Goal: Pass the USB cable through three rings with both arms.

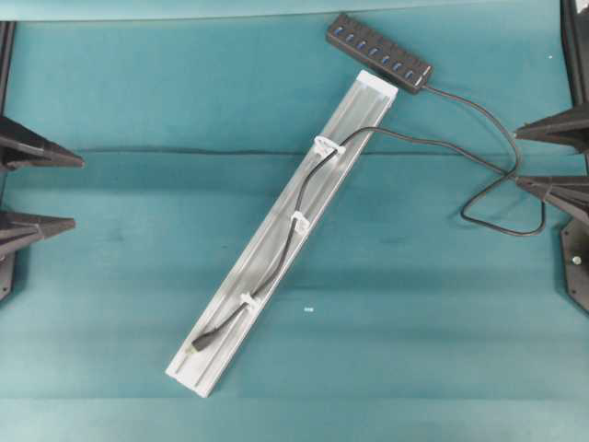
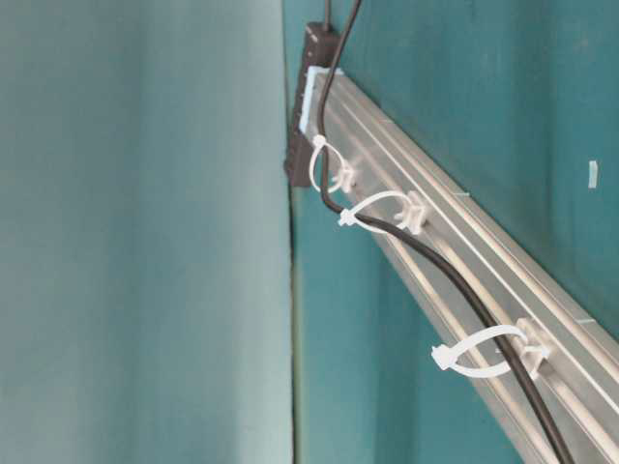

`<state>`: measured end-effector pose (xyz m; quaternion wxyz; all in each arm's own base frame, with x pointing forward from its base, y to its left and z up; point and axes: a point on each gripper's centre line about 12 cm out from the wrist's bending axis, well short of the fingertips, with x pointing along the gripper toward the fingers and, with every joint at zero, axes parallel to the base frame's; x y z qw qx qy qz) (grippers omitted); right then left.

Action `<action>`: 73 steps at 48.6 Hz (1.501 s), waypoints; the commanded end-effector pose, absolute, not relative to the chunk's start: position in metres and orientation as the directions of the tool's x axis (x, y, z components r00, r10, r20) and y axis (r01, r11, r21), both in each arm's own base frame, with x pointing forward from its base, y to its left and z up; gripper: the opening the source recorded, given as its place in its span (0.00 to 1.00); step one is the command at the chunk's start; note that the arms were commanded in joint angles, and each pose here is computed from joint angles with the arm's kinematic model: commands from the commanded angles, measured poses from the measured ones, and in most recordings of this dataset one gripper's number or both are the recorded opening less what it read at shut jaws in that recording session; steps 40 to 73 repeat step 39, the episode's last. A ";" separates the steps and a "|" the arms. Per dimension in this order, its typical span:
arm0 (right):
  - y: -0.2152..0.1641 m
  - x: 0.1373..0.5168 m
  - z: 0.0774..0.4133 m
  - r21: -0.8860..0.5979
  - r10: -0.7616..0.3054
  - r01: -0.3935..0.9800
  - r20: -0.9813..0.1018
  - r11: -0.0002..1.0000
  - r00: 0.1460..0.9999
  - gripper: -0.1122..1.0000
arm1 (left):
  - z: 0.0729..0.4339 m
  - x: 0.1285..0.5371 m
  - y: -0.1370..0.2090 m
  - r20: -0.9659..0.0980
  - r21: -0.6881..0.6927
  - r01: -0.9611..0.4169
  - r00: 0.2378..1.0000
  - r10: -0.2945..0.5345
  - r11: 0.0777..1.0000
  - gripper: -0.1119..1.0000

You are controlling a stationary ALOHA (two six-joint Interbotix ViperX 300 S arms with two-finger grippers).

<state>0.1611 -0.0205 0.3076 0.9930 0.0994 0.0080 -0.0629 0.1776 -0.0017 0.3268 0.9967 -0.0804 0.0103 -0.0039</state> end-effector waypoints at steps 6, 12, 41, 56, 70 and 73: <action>-0.021 0.161 0.307 0.202 -0.125 0.128 -0.028 0.971 0.992 0.83 | 0.335 0.179 0.002 -0.005 -0.118 -0.011 1.000 0.011 0.993 0.92; -0.021 0.161 0.307 0.202 -0.125 0.128 -0.030 0.971 0.992 0.83 | 0.336 0.179 0.005 0.002 -0.077 -0.030 1.000 0.031 0.997 0.92; -0.020 0.157 0.306 0.204 -0.121 0.126 -0.037 0.971 0.992 0.83 | 0.335 0.179 0.006 0.003 -0.054 -0.033 0.999 0.034 0.998 0.92; -0.020 0.157 0.306 0.204 -0.121 0.126 -0.037 0.971 0.992 0.83 | 0.335 0.179 0.006 0.003 -0.054 -0.033 0.999 0.034 0.998 0.92; -0.020 0.157 0.306 0.204 -0.121 0.126 -0.037 0.971 0.992 0.83 | 0.335 0.179 0.006 0.003 -0.054 -0.033 0.999 0.034 0.998 0.92; -0.020 0.157 0.306 0.204 -0.121 0.126 -0.037 0.971 0.992 0.83 | 0.335 0.179 0.006 0.003 -0.054 -0.033 0.999 0.034 0.998 0.92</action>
